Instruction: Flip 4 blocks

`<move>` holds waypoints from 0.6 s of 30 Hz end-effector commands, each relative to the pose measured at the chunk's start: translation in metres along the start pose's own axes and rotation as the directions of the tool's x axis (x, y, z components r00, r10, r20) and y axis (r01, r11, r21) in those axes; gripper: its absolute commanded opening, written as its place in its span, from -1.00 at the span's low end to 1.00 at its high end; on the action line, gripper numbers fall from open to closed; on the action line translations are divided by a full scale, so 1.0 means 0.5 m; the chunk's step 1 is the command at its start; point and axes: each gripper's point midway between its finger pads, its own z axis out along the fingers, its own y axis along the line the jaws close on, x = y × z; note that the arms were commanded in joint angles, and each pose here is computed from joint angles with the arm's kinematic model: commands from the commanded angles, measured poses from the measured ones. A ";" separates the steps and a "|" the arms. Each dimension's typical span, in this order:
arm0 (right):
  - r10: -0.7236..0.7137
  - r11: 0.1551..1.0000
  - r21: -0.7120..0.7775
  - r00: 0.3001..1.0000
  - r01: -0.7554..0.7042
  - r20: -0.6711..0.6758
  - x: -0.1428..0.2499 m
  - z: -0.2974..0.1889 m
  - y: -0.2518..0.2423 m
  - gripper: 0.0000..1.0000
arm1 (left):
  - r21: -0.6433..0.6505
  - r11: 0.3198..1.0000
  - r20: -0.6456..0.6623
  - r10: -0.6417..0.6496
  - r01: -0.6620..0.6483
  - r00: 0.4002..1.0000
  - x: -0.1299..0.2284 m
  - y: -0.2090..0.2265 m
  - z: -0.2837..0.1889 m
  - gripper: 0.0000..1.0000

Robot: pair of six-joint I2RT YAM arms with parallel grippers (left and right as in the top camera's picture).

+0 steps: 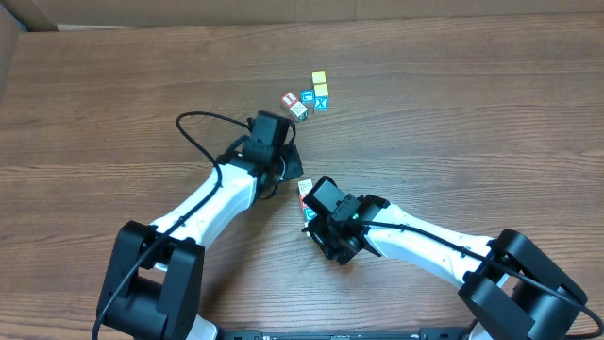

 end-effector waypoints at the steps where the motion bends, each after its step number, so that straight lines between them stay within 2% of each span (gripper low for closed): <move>1: -0.134 0.985 -0.102 0.991 0.136 0.022 -0.003 -0.054 0.061 -0.71 | 0.021 1.000 0.009 -0.004 0.004 1.000 -0.032 -0.007 -0.027 -0.78; 3: -0.196 0.973 -0.116 0.980 0.198 0.035 -0.009 -0.071 0.070 -0.83 | 0.001 1.000 -0.005 -0.021 0.021 1.000 -0.038 0.006 -0.038 -0.90; 5: -0.286 0.946 -0.143 0.957 0.291 0.056 -0.016 -0.091 0.086 -0.93 | -0.019 0.999 -0.019 -0.039 0.038 0.999 -0.044 0.019 -0.047 -0.92; 9: -0.516 0.832 -0.164 0.848 0.529 0.119 -0.034 -0.123 0.112 -0.93 | -0.058 0.996 -0.058 -0.078 0.075 0.995 -0.046 0.050 -0.063 -0.92; 11: -0.583 0.786 -0.151 0.800 0.600 0.143 -0.048 -0.126 0.115 -0.93 | -0.064 0.994 -0.099 -0.097 0.091 0.990 -0.032 0.060 -0.067 -0.92; 18: -0.558 0.814 -0.037 0.799 0.579 0.222 -0.122 -0.105 0.100 -0.93 | -0.131 0.987 -0.244 -0.125 0.094 0.962 0.045 0.090 -0.078 -0.92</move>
